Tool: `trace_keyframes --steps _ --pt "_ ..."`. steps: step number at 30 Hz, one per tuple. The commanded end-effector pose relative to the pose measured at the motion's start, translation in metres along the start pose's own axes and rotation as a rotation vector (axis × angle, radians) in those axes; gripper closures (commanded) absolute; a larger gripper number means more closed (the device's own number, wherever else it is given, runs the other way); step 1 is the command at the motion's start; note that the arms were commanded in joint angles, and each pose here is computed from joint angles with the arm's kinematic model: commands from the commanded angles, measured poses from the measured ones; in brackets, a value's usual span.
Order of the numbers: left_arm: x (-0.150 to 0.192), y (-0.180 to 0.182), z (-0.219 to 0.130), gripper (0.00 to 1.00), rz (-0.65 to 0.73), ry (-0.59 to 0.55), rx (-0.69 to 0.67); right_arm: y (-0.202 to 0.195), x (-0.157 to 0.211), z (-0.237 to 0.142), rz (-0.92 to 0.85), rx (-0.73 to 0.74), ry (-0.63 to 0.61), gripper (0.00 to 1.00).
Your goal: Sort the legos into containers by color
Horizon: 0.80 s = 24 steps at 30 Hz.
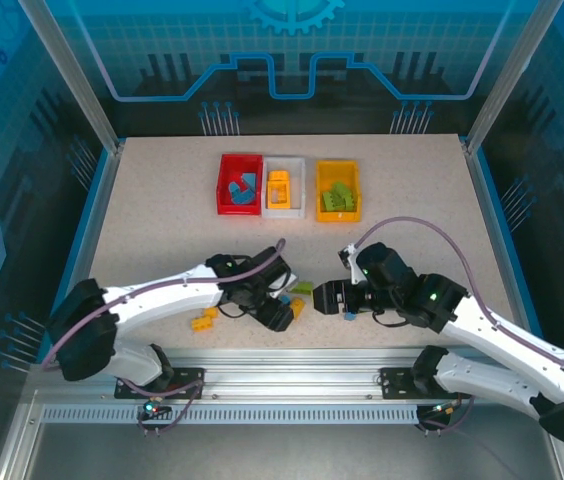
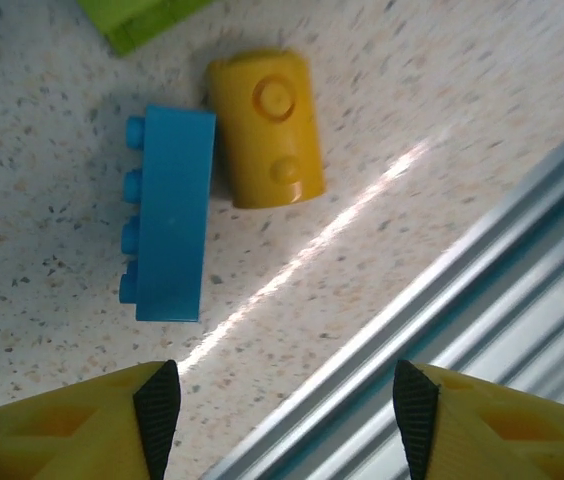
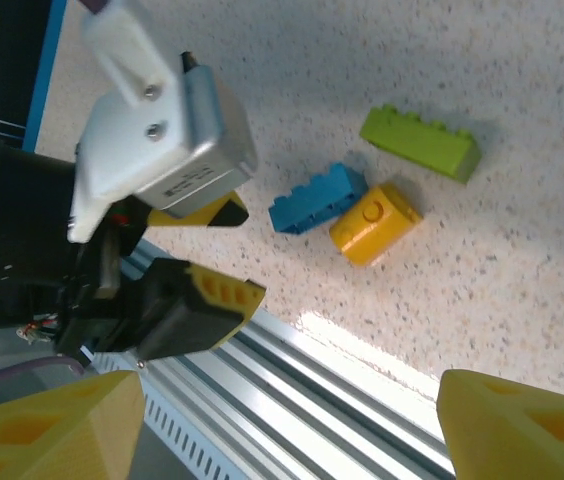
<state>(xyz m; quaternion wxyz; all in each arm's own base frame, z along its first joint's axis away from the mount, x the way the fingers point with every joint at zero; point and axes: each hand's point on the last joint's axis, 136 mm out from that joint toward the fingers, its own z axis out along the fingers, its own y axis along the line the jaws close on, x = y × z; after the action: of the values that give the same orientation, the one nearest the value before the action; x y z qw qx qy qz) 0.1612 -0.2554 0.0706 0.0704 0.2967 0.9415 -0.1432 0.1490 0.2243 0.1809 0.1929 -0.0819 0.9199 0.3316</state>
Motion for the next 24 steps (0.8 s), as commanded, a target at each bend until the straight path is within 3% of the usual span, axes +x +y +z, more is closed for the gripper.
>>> trace_keyframes --steps 1,16,20,24 --pt "0.000 0.020 0.007 0.37 0.070 0.019 -0.135 -0.003 0.005 -0.004 0.064 0.000 -0.011 0.21" --pt "-0.017 0.038 0.045 0.40 0.074 0.024 -0.234 -0.003 0.003 0.000 0.056 0.010 -0.010 0.22" --pt "-0.021 0.038 0.052 0.46 0.068 0.022 -0.235 -0.003 0.003 0.002 0.056 0.011 -0.011 0.22" --pt "-0.023 0.037 0.056 0.59 0.066 0.016 -0.227 -0.004 0.002 0.003 0.056 0.015 -0.012 0.22"
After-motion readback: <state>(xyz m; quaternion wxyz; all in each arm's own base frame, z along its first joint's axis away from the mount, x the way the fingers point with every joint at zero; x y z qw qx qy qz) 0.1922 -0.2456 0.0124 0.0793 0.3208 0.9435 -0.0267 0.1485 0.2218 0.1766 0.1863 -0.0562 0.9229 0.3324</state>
